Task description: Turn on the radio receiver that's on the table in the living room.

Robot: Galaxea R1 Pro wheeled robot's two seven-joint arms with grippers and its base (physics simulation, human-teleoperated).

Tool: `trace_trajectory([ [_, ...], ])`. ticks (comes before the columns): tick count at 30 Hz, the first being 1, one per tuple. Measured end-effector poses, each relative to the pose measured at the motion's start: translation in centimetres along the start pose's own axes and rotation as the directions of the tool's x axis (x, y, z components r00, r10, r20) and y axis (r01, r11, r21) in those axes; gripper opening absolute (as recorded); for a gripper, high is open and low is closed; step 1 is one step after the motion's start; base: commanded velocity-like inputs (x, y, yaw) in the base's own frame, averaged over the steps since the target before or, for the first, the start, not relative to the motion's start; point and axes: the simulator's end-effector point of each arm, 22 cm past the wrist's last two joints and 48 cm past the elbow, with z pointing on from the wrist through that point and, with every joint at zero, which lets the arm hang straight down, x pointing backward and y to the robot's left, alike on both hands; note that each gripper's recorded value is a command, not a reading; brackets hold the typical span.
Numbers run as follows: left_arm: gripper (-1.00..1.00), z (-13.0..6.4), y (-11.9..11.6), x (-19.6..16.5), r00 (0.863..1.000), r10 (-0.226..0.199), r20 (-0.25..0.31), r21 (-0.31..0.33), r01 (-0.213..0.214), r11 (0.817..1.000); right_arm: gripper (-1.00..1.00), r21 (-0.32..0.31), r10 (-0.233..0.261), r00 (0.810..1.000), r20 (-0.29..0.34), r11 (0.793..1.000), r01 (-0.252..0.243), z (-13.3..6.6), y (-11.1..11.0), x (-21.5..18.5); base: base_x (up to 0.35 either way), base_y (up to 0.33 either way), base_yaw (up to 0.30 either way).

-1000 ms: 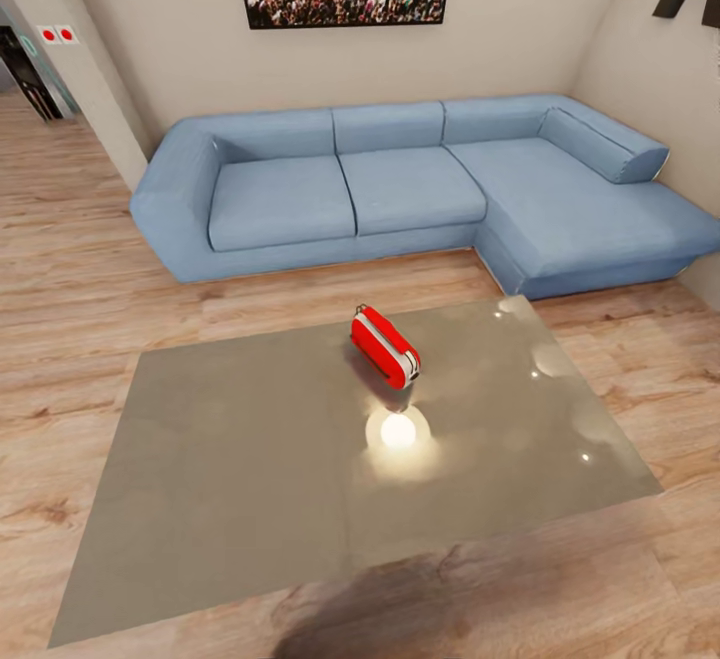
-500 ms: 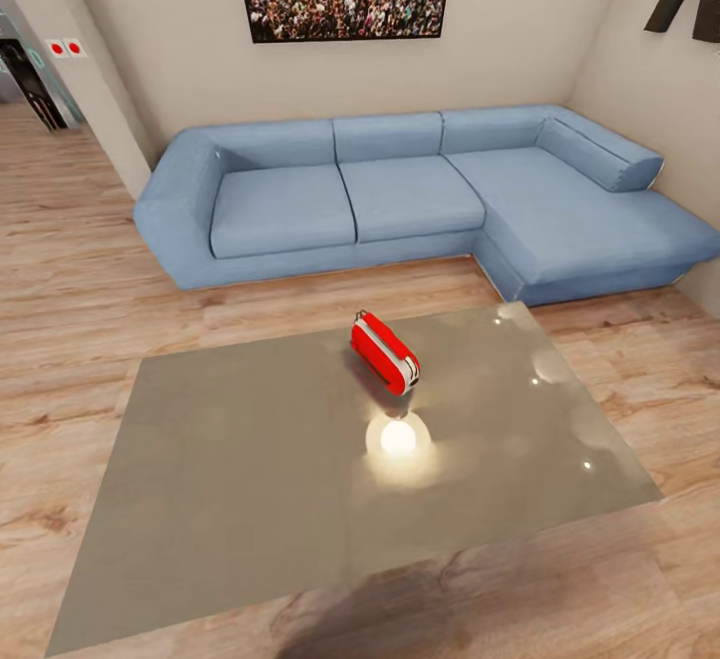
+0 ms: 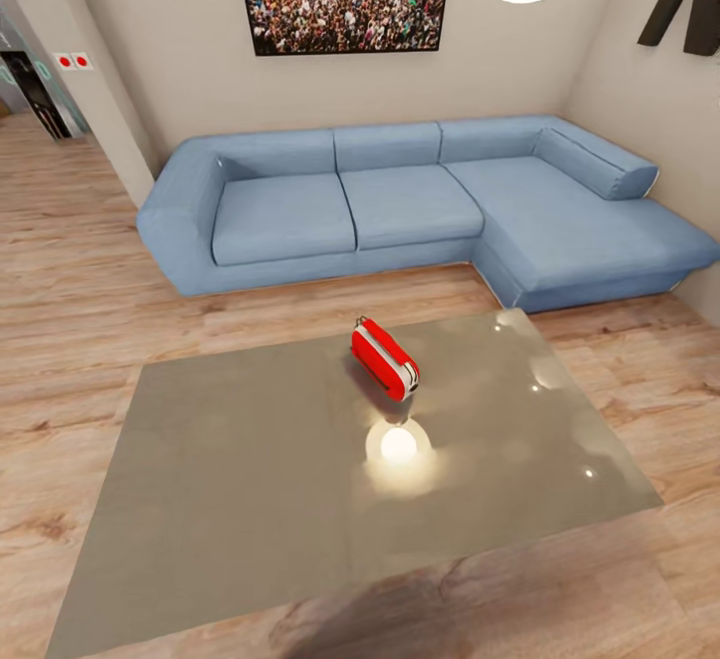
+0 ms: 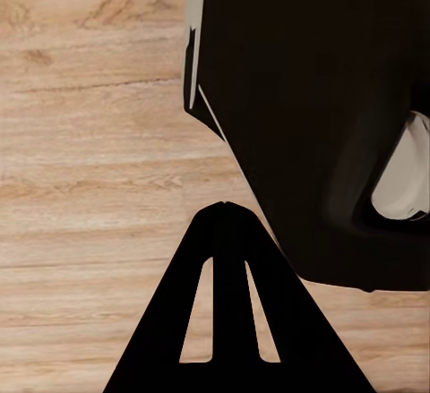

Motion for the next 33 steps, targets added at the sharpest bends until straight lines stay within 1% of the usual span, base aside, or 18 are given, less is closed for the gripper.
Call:
trace_trajectory([
  [33,-1.00,-0.2,-0.2,-2.0,0.999,0.001,0.051,0.006,-0.002,1.000,1.00,0.002,0.000,0.999,0.051,1.000,0.000,-0.2,0.0,-2.0,0.000,0.000,0.000],
])
